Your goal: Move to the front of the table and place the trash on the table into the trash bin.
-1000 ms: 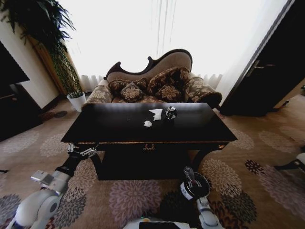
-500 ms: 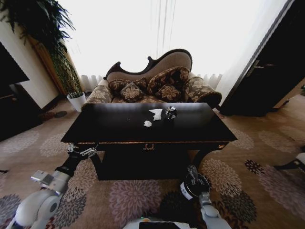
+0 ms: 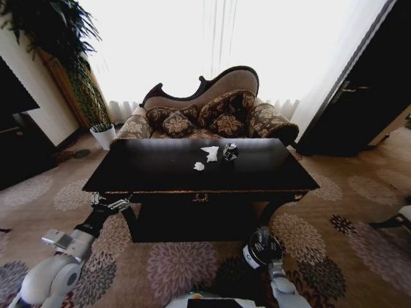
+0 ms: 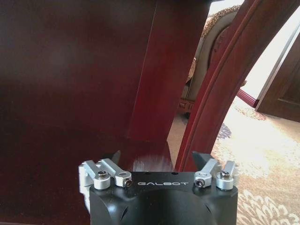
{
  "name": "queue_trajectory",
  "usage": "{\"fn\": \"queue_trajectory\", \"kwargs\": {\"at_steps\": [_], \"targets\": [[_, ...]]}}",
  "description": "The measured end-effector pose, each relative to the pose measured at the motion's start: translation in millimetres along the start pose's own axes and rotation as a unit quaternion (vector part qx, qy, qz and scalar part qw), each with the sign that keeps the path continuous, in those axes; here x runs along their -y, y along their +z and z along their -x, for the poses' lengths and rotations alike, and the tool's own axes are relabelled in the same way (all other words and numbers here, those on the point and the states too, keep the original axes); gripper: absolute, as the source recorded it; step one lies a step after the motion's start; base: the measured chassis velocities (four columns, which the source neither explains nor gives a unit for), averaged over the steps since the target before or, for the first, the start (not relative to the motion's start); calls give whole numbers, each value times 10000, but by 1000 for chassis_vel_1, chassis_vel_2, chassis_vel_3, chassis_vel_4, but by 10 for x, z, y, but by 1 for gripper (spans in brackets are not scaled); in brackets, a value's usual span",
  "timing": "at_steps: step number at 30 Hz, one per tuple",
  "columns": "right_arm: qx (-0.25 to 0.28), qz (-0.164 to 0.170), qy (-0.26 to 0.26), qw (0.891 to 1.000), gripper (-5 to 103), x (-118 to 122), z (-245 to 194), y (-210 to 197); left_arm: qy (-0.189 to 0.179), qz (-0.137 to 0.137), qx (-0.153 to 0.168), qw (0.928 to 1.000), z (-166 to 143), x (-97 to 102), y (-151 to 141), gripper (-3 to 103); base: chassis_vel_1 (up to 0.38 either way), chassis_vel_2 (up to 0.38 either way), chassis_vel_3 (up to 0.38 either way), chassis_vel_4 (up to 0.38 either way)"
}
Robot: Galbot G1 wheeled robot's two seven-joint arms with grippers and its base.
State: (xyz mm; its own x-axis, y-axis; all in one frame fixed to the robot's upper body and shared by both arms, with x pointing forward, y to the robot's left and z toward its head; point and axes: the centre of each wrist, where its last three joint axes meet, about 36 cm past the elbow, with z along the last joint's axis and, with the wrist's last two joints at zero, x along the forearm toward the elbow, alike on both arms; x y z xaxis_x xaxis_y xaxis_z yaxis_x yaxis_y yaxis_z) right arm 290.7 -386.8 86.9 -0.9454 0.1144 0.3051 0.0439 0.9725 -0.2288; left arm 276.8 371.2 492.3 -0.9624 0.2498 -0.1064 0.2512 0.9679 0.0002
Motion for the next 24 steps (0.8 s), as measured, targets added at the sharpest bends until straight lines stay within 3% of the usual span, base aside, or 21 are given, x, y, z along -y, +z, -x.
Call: {"fn": "queue_trajectory", "kwargs": {"at_steps": [2,3,10,18,20,22,24], "targets": [[1,-1,-7,10000,89,-1,-10,2,0,0,0,10000,0,0,0,100,0,0,0,0],[1,-3,-12,10000,98,-1,-25,5,0,0,0,10000,0,0,0,100,0,0,0,0],[75,30,-58,10000,100,-55,-145,-4,0,0,0,10000,0,0,0,100,0,0,0,0],[523,94,-157,9985,100,-235,-647,14,0,0,0,10000,0,0,0,100,0,0,0,0],[595,234,-119,9979,100,-287,-762,-29,-1,0,0,10000,0,0,0,100,0,0,0,0],[800,671,7,9945,100,-422,-956,-247,-1,0,0,10000,0,0,0,100,0,0,0,0],[869,780,30,9932,100,-460,-1013,-314,-1,0,0,10000,0,0,0,100,0,0,0,0]]}}
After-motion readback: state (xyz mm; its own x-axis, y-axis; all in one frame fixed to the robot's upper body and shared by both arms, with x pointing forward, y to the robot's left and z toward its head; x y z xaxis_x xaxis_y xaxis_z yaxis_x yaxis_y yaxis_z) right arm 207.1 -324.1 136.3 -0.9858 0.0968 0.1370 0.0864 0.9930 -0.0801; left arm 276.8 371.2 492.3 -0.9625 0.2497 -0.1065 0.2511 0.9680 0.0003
